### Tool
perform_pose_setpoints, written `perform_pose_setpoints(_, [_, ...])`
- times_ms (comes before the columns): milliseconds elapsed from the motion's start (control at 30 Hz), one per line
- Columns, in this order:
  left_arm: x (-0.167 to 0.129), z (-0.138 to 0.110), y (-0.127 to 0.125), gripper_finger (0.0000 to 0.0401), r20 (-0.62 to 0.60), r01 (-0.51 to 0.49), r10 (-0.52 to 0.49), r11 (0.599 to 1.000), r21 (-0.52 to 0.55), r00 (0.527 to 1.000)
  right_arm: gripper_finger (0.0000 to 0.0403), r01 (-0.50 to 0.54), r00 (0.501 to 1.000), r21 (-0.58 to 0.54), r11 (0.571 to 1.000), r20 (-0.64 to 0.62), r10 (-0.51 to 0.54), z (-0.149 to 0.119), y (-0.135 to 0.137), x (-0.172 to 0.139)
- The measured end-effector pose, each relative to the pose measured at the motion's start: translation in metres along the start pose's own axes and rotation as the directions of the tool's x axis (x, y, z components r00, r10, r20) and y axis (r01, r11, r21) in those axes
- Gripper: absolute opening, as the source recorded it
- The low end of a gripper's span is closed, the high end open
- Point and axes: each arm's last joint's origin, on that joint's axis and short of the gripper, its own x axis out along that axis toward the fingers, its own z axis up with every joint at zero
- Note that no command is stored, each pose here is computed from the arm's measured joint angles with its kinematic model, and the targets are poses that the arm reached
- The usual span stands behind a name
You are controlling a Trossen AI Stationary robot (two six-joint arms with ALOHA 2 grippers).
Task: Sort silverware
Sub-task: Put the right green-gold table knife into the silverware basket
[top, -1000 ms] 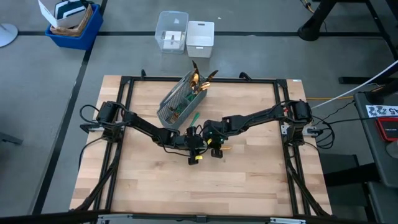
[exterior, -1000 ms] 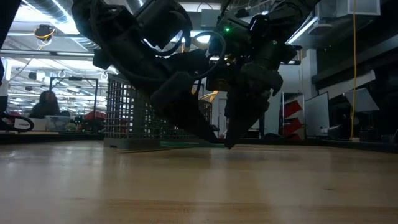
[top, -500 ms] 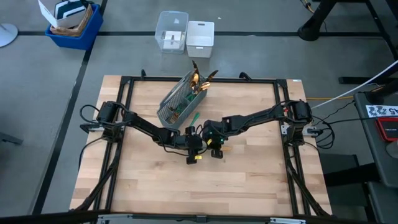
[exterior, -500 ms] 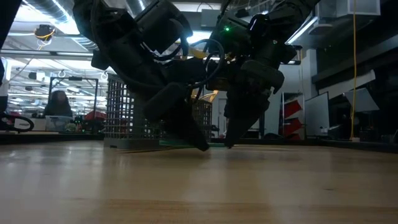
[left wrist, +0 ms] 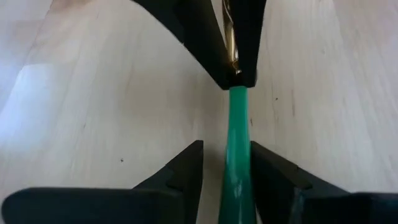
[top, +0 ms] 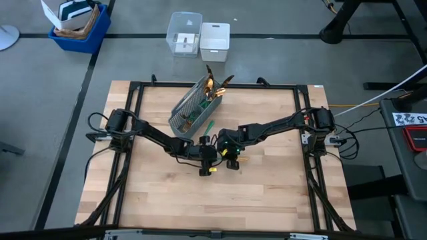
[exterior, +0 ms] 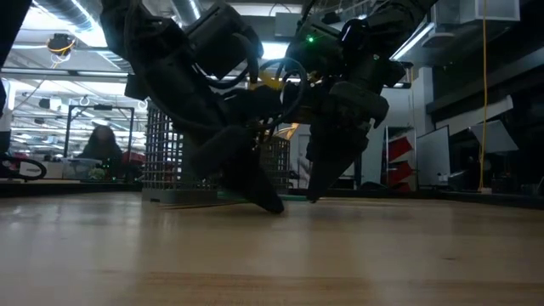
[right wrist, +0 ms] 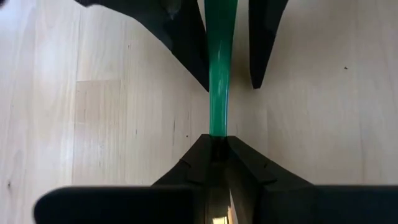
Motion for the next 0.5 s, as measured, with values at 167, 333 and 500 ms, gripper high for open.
perform_pose_setpoints(167, [0.0058,-0.0039,-0.0017,0.0077,-0.009,0.001,-0.001,1.0,0.001,1.0,0.0043,-0.002,1.0,0.0,1.0,0.001,0.002,0.0002,0.0001,0.0])
perform_pose_setpoints(333, [0.0059,-0.0047,-0.0038,0.0035,-0.012,0.004,-0.004,1.0,0.005,1.0,0.0043,-0.015,1.0,-0.002,1.0,0.001,0.015,0.0003,0.0001,-0.0002])
perform_pose_setpoints(500, [0.0059,-0.0039,-0.0062,0.0035,0.005,0.005,-0.005,1.0,0.008,1.0,0.0044,-0.014,1.0,-0.002,1.0,0.001,0.014,0.0003,0.0001,-0.0002])
